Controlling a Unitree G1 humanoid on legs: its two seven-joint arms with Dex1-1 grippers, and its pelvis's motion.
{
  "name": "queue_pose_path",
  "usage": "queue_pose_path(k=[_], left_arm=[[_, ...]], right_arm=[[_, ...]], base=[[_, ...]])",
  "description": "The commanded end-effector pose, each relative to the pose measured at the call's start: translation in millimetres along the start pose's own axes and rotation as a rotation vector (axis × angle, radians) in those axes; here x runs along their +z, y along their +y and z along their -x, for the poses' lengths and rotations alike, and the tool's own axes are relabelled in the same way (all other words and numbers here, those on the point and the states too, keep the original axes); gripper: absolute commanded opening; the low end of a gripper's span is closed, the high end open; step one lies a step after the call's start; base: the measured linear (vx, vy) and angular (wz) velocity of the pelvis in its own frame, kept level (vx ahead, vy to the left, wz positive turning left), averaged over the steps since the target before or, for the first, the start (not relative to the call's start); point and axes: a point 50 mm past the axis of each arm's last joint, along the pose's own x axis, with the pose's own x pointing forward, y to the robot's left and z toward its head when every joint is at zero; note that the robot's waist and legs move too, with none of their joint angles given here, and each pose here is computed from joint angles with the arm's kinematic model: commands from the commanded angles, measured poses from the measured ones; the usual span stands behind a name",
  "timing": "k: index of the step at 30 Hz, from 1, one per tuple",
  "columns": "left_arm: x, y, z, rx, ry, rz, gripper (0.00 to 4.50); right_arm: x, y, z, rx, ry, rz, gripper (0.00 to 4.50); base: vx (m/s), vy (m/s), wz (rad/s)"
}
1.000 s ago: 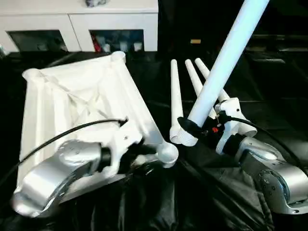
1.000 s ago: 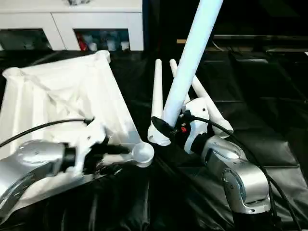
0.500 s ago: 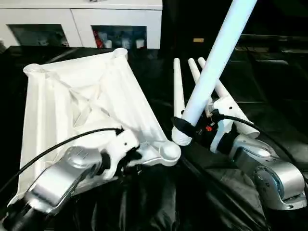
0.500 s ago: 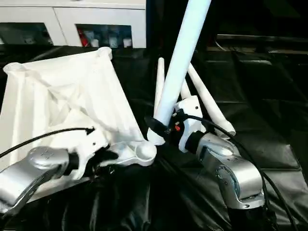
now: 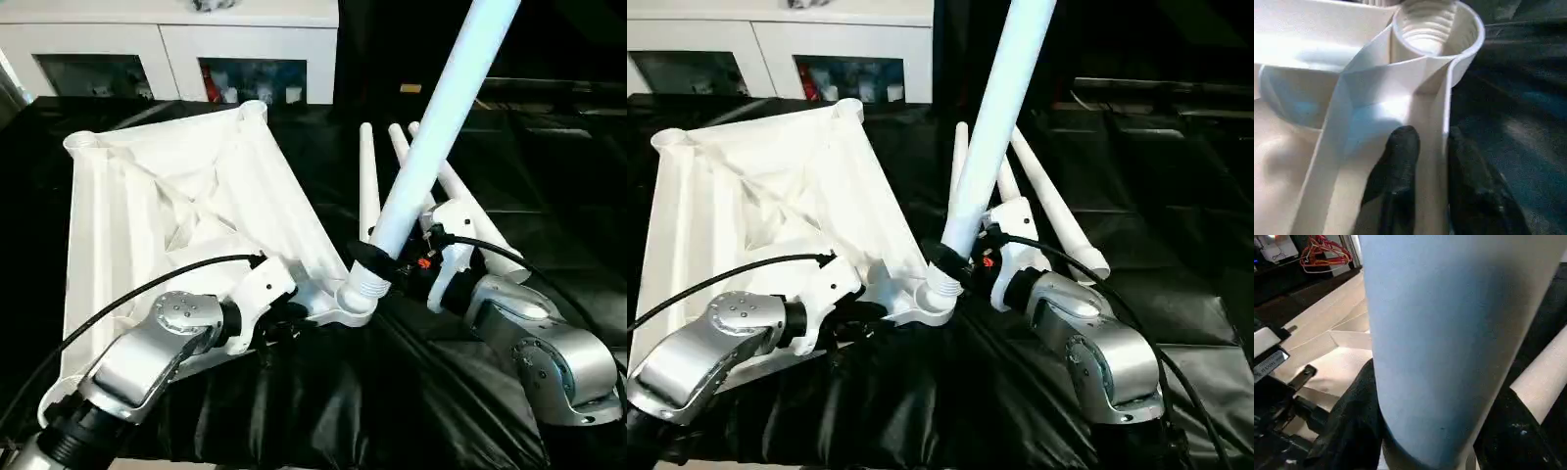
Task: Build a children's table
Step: Move table base
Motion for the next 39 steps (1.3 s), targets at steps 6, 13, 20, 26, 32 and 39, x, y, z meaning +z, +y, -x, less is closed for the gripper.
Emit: queue_pose_path(k=[6, 13, 20, 26, 32, 39], left_arm=[[-33.2, 9.2, -13.0, 0.126, 0.082, 0.163, 0.30], [-29.7, 13.0, -27.5, 0.154, 0.039, 0.185, 0.00], [-24.5, 14.3, -34.7, 0.094, 0.004, 0.124, 0.00], [-23.9, 14.6, -37.6, 0.034, -0.004, 0.105, 0.00], [-22.2, 12.3, -40.8, -0.023, -0.075, 0.135, 0.93], [-20.0, 16.1, -40.4, 0.025, -0.122, 0.116, 1.48]], right_arm=[[2.5, 0.2, -4.6, 0.011, -0.020, 0.016, 1.91], [2.2, -0.3, -6.9, 0.009, -0.027, 0.014, 1.91], [1.6, -1.5, -5.0, 0.000, -0.031, 0.014, 1.91], [0.8, -3.5, -2.7, -0.011, -0.028, 0.016, 1.91], [0.2, -4.2, -2.5, -0.013, -0.024, 0.018, 1.91], [0.2, -5.2, -2.7, -0.014, -0.024, 0.020, 1.91]], base=[[0.000, 0.000, 0.00], [0.000, 0.000, 0.00], [0.000, 0.000, 0.00], [0.000, 0.000, 0.00], [0.000, 0.000, 0.00], [0.000, 0.000, 0.00]])
